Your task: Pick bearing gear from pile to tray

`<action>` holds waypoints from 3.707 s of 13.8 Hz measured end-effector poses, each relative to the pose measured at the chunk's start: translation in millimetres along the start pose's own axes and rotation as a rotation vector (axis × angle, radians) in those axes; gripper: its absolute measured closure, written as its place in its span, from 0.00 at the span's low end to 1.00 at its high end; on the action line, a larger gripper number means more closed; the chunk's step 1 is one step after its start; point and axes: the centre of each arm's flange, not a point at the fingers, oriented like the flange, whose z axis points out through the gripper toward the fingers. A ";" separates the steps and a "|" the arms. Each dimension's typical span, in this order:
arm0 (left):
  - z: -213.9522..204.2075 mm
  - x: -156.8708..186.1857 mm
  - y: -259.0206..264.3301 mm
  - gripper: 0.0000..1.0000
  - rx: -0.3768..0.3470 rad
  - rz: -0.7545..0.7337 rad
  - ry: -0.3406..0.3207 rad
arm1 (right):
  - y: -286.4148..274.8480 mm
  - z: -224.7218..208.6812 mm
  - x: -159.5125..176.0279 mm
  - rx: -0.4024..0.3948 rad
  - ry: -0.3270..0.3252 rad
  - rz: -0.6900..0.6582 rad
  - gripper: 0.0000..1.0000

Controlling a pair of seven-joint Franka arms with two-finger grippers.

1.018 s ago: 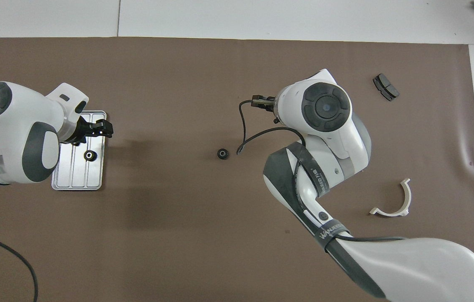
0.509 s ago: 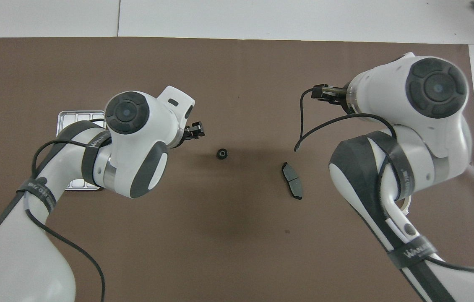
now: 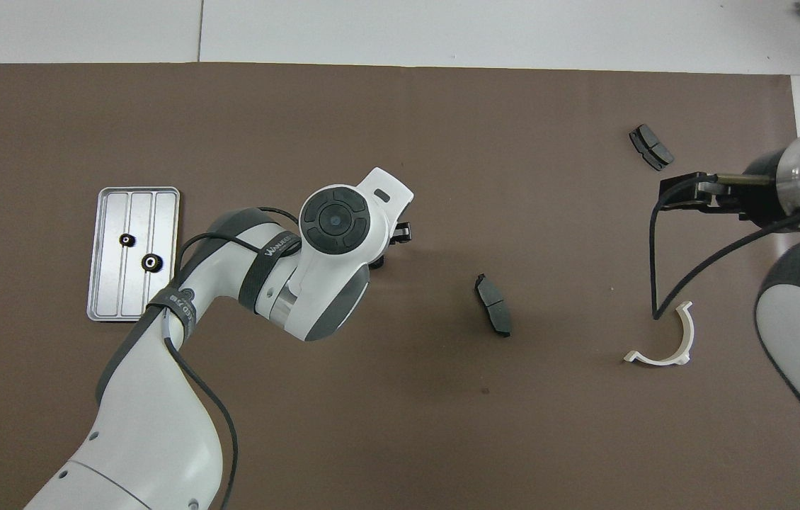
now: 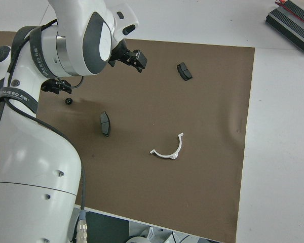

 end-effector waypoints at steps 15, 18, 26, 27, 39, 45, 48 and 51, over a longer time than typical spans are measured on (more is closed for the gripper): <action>35.3 -20.5 1.6 0.39 0.014 0.053 0.013 | 5.0 1.3 -5.1 -0.017 -0.099 -0.008 0.00; 35.1 -21.7 2.7 0.42 0.014 0.058 0.013 | 2.6 1.3 -5.7 -0.017 -0.100 -0.012 0.00; 34.7 -25.0 3.0 0.52 0.021 0.072 0.016 | 3.4 1.3 -5.5 -0.017 -0.100 -0.011 0.00; 34.5 -25.2 2.5 0.55 0.023 0.072 0.016 | 3.4 1.3 -5.5 -0.017 -0.100 -0.011 0.00; 21.4 5.8 -25.6 0.65 0.064 0.020 0.014 | 3.4 1.3 -5.5 -0.017 -0.100 -0.011 0.00; -16.6 125.4 -217.6 0.65 0.161 0.042 -0.058 | 3.4 1.3 -5.5 -0.017 -0.100 -0.011 0.00; -20.1 142.1 -316.3 0.65 0.174 0.117 -0.124 | 3.4 1.3 -5.5 -0.017 -0.100 -0.011 0.00; -31.9 138.6 -401.4 0.65 0.137 0.177 -0.159 | 3.4 1.3 -5.5 -0.017 -0.100 -0.011 0.00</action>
